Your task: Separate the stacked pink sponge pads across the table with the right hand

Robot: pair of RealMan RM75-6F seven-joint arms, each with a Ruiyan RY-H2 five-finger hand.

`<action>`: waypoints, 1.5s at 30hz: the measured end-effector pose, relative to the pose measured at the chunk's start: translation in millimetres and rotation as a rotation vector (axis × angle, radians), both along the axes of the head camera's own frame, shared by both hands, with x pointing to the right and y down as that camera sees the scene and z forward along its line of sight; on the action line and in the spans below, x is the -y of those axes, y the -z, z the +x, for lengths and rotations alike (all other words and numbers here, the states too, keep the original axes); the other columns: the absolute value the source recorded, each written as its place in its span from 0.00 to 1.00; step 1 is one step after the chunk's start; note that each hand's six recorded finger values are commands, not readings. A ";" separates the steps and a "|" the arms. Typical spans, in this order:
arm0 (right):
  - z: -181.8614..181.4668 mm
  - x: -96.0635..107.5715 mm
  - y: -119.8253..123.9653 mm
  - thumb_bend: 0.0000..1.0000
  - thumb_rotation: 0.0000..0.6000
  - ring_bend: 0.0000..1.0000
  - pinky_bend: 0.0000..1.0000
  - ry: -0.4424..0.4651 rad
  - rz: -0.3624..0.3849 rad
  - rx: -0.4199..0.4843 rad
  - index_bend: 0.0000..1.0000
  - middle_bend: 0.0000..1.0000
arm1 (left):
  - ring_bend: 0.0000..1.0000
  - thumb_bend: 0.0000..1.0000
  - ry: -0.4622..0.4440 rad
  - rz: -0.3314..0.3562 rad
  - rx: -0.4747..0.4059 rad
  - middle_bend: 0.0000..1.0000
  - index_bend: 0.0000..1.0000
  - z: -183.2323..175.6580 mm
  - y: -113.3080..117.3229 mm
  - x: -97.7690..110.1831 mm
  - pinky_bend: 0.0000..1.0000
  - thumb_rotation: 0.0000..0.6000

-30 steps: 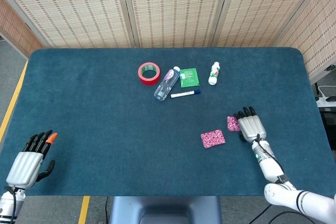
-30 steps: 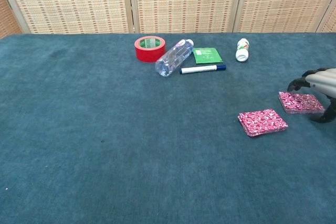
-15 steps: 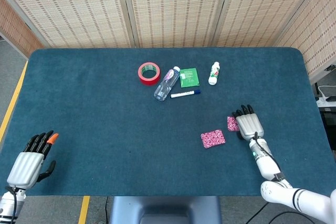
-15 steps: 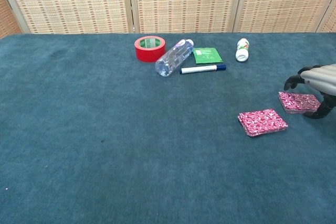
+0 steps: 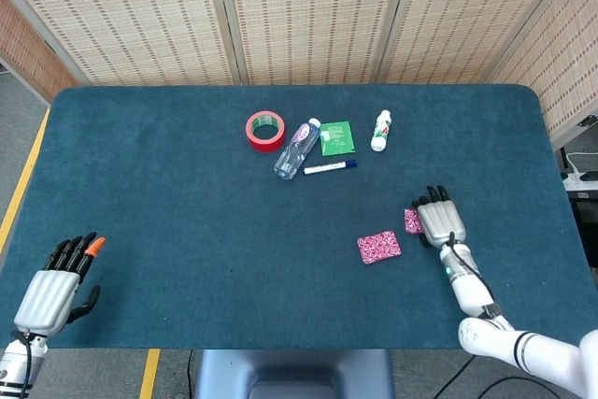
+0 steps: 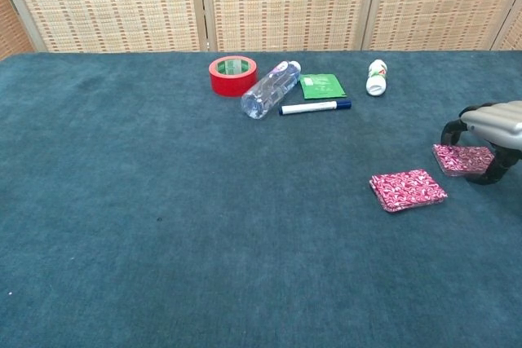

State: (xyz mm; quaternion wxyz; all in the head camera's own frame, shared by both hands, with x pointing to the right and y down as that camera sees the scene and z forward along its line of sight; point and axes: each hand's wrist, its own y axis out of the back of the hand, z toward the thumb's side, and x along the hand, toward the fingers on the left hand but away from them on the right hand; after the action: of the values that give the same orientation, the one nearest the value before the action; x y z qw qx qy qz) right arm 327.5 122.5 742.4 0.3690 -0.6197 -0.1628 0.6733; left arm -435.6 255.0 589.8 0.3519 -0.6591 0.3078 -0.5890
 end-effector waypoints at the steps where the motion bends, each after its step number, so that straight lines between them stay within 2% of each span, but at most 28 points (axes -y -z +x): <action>1: -0.4 0.1 -0.2 0.24 1.00 0.05 0.00 0.000 0.001 0.001 0.30 0.24 | 0.00 0.45 0.000 0.000 0.000 0.00 0.00 0.0 -0.1 0.0 0.10 1.00; 15: -5.5 -1.1 1.1 0.24 1.00 0.08 0.00 -0.003 0.010 0.012 0.34 0.27 | 0.00 0.45 -0.006 -0.004 -0.001 0.00 0.00 1.3 -0.2 -1.2 0.10 1.00; 20: -6.2 -2.0 1.6 0.24 1.00 0.13 0.00 0.002 0.014 0.006 0.40 0.31 | 0.00 0.45 -0.010 -0.006 -0.003 0.00 0.00 2.4 -0.1 -1.8 0.10 1.00; 33: -9.0 -2.5 2.5 0.24 1.00 0.18 0.00 0.006 0.035 -0.002 0.53 0.38 | 0.00 0.45 -0.011 -0.008 -0.008 0.00 0.00 2.8 0.2 -1.8 0.10 1.00; 45: -9.3 -2.7 2.0 0.24 1.00 0.21 0.00 0.014 0.043 -0.020 0.60 0.40 | 0.00 0.45 -0.011 -0.009 -0.006 0.00 0.00 2.5 0.5 -1.9 0.10 1.00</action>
State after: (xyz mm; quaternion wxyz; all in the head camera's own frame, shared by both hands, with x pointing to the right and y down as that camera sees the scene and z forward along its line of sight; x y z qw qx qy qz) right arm 318.1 125.2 740.5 0.3884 -0.6059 -0.1690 0.6734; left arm -433.1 256.9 589.3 0.3512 -0.6643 0.3026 -0.5863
